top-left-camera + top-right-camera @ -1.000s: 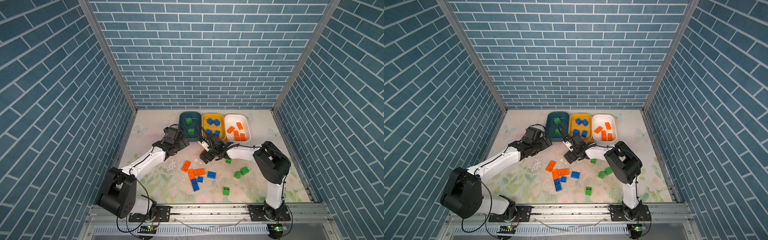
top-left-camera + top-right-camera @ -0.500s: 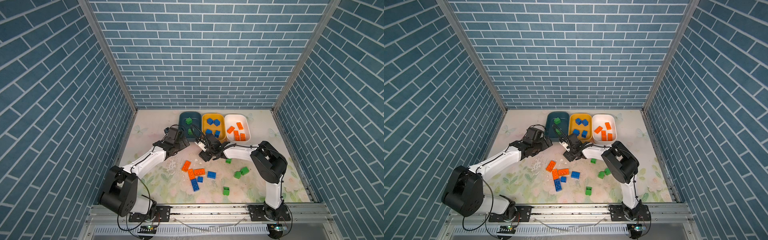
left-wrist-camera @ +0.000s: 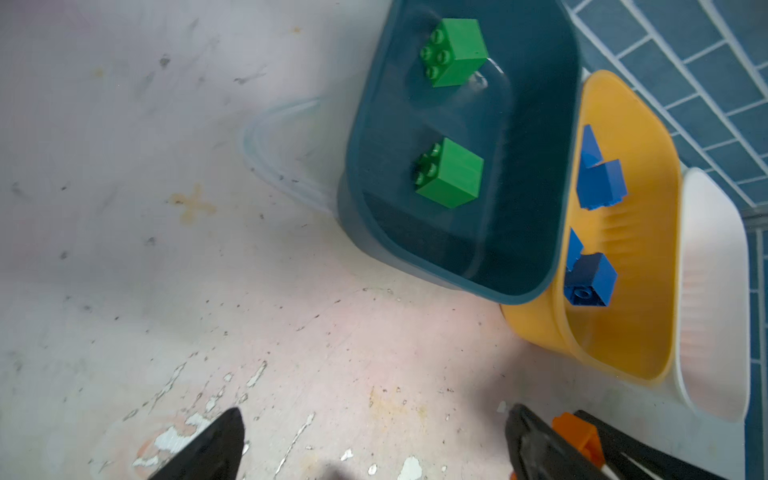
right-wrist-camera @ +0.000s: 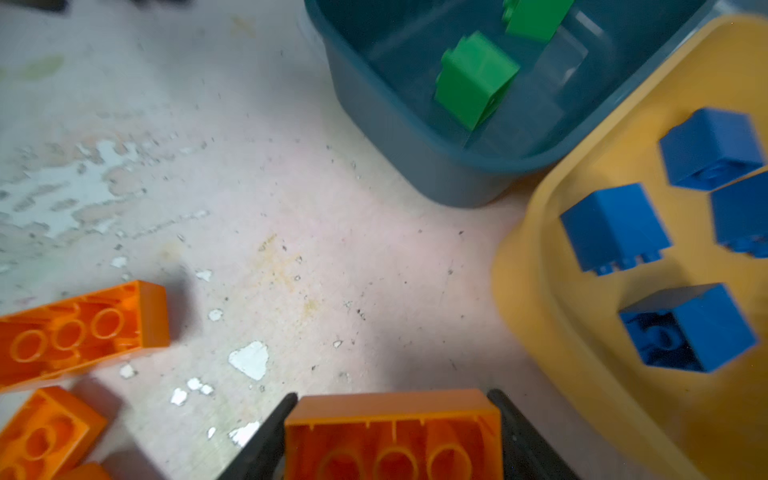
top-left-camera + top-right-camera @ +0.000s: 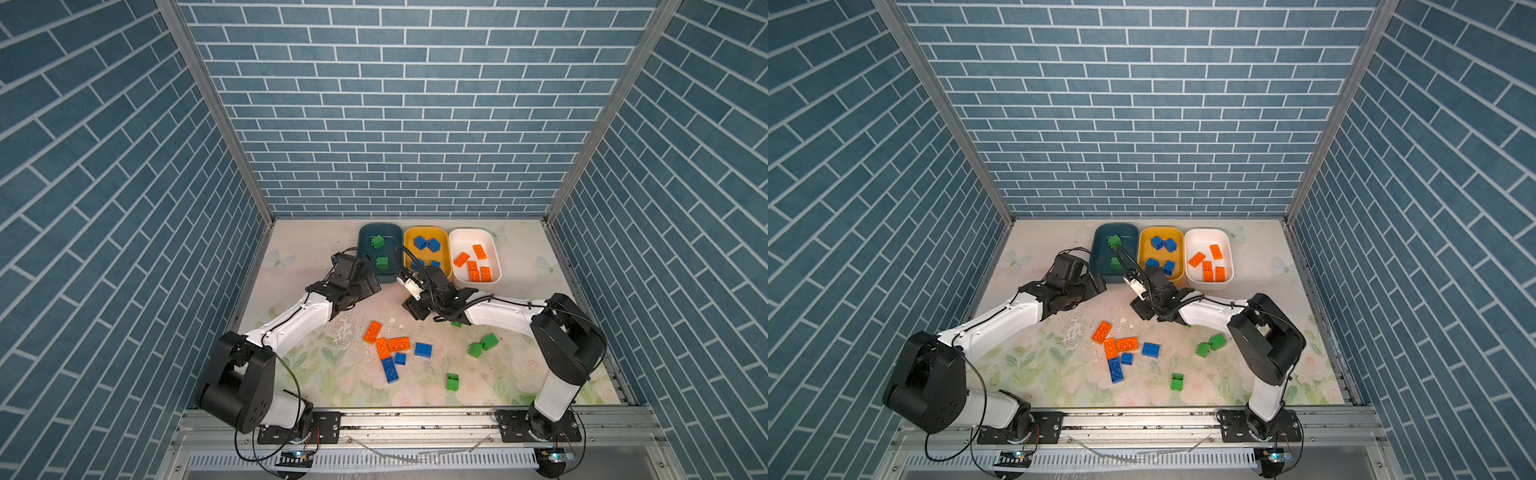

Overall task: Sort the legos into containers by color
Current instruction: 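Return the right gripper to the orange bricks and grasp another one, then carry the orange brick to the white bin while the left gripper reaches a blue brick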

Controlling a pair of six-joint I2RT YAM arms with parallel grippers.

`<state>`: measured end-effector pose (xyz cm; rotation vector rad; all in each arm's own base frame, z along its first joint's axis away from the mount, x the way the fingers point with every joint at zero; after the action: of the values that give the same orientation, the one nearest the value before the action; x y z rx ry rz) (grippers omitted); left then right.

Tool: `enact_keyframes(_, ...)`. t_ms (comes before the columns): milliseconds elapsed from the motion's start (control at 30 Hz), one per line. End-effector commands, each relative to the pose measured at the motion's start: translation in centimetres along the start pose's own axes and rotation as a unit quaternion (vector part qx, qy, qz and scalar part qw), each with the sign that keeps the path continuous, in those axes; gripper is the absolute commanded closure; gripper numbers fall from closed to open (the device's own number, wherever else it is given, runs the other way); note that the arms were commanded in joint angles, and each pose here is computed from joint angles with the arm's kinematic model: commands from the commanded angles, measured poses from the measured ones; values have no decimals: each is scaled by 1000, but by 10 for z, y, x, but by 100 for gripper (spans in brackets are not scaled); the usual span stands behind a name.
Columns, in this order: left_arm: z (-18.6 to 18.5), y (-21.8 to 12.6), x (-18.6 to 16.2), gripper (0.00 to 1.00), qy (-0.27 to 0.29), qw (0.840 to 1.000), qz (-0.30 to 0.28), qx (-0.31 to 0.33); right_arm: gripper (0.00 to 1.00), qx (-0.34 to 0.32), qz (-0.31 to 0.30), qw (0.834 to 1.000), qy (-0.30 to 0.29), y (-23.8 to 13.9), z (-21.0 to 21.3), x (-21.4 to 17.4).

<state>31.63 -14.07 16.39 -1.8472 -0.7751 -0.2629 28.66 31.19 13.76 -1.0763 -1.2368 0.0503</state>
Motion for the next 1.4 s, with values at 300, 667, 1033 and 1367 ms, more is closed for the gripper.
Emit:
enact_keyframes(300,-71,-29,-11,1,291,954,-7,-72,48,-128,-94,970,186,-74,-119,1)
enact_keyframes(667,-102,-31,-78,1,549,815,12,-185,48,-192,-23,935,296,-55,-212,-24)
enact_keyframes(1033,-94,-38,-171,1,742,608,160,-232,46,-208,11,931,301,-10,-270,-8)
enact_keyframes(1367,-95,-21,-198,7,797,543,183,-191,23,-202,-17,921,333,2,-286,15)
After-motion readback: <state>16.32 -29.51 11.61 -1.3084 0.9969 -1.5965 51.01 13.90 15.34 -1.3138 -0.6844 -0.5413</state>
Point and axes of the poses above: each gripper's point midway between its finger pads, its own y axis out along the fingers, its own z axis along the line the jaws close on, x = y × z, the point moved 6 cm from there along -y, back along the fingers, and after that the axes turned 2 degrees about y, right-handed, at the moved point
